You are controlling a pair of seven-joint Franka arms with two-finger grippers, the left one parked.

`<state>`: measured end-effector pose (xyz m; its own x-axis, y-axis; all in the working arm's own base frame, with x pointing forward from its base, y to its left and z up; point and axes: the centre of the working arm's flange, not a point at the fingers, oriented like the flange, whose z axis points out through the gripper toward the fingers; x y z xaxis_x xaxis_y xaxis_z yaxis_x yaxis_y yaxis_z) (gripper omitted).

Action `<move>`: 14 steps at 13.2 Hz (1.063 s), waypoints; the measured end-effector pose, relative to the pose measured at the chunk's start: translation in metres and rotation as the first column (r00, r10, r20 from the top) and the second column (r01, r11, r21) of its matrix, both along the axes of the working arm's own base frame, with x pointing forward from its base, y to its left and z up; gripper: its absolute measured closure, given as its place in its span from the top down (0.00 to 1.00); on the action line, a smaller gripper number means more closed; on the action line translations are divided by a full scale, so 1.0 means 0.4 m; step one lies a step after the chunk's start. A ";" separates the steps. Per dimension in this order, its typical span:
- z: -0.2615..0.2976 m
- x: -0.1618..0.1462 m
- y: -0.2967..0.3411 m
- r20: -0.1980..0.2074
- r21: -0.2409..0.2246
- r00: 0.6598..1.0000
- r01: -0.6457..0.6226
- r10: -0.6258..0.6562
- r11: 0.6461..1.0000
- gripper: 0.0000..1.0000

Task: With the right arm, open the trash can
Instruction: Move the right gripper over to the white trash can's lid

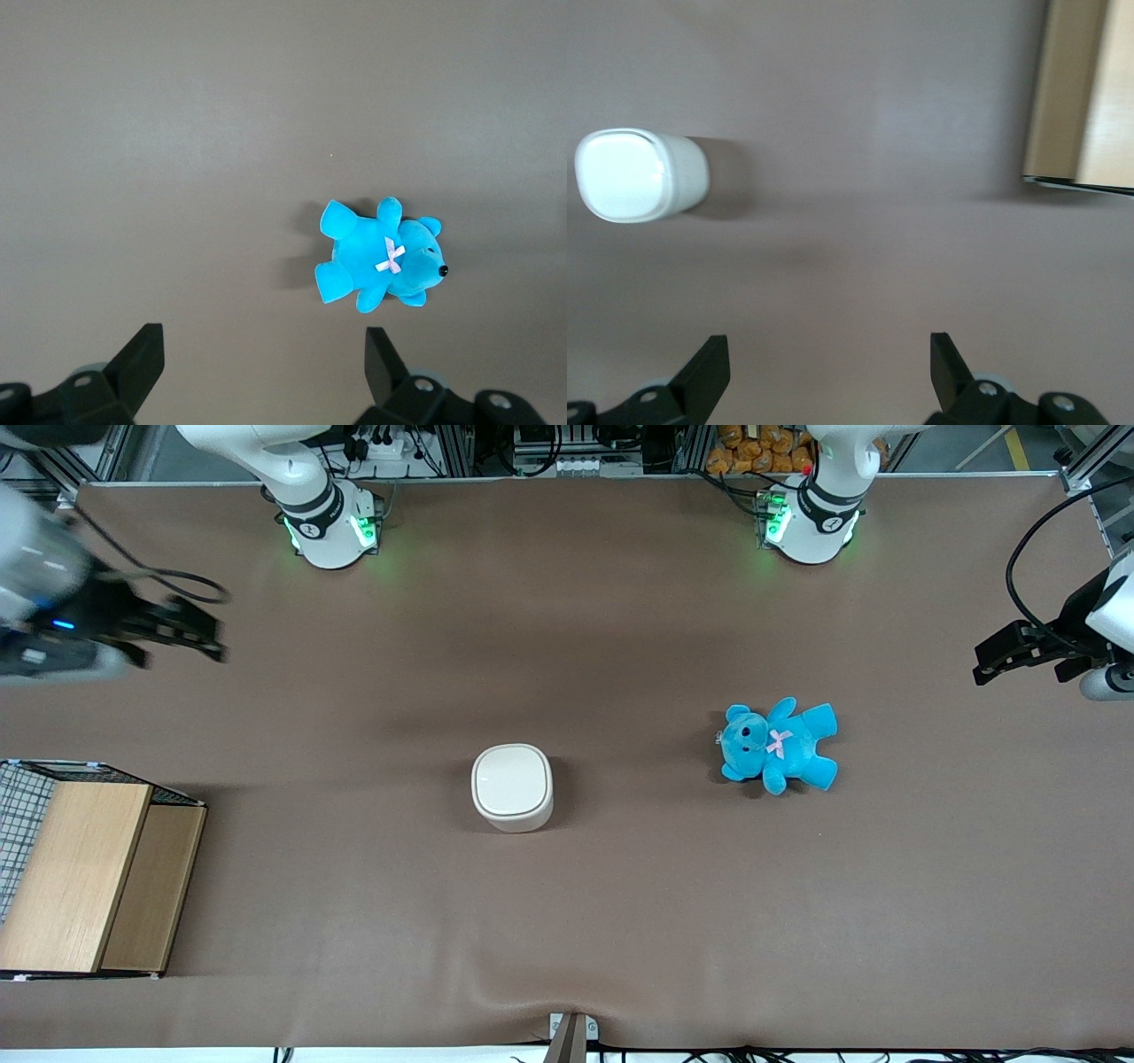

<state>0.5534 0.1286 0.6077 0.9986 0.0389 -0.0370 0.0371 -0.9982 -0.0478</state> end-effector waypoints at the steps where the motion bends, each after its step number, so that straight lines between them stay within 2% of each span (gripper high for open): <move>1: -0.047 0.007 0.104 -0.001 -0.005 1.000 -0.012 0.012 1.000 0.99; 4: -0.207 0.034 0.327 0.005 -0.017 0.999 -0.050 0.050 0.999 0.69; 7: -0.376 0.079 0.435 0.013 -0.027 0.996 -0.087 0.087 0.996 0.66; 10: -0.493 0.106 0.522 0.023 -0.034 0.998 -0.065 0.066 0.997 0.31; 12: -0.525 0.116 0.546 0.034 -0.032 0.998 -0.052 0.053 0.998 0.11; 14: -0.552 0.129 0.557 0.054 -0.021 0.997 -0.048 0.049 0.999 0.11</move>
<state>0.6050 0.3513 0.3868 0.9961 0.0873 0.0159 0.0877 -0.9958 -0.0249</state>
